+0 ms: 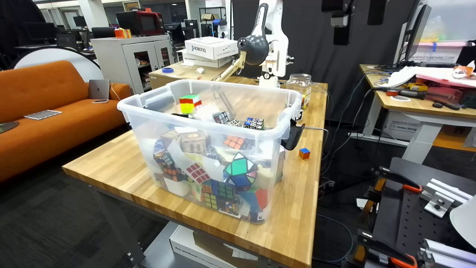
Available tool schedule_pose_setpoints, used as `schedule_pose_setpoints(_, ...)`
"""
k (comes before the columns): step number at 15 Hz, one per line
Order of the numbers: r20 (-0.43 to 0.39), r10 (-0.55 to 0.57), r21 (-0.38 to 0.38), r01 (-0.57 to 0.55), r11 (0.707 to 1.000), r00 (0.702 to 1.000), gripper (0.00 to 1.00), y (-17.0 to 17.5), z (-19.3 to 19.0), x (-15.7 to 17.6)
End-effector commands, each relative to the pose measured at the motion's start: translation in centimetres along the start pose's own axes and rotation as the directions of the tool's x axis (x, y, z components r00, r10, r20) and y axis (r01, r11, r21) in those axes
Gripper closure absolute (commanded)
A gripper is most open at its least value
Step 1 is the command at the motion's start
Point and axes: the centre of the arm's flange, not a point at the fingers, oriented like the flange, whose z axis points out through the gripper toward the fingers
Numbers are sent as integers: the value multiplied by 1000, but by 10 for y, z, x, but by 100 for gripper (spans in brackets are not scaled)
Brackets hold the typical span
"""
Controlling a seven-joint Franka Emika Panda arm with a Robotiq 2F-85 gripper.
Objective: Take the Rubik's Cube and place it inside the box
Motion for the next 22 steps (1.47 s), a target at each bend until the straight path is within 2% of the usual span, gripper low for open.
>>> schedule_pose_setpoints(1, -7, 88, 17, -88, 996, 996, 0, 21, 4, 15)
schedule_pose_setpoints(4, 13, 189, 31, -190, 981, 982, 0, 51, 7, 26)
schedule_pose_setpoints(5, 27, 136, 21, -137, 990, 990, 0, 41, 5, 24)
schedule_pose_setpoints(7, 36, 167, 29, -168, 985, 985, 0, 51, 6, 29)
schedule_pose_setpoints(16, 34, 176, 27, -177, 984, 984, 0, 49, 6, 28)
schedule_pose_setpoints(18, 34, 203, 52, -205, 977, 979, 0, 71, 9, 42)
schedule_pose_setpoints(19, 27, 236, 37, -237, 971, 971, 0, 85, 11, 50)
schedule_pose_setpoints(22, -13, 355, 39, -355, 934, 935, 0, 147, 21, 79)
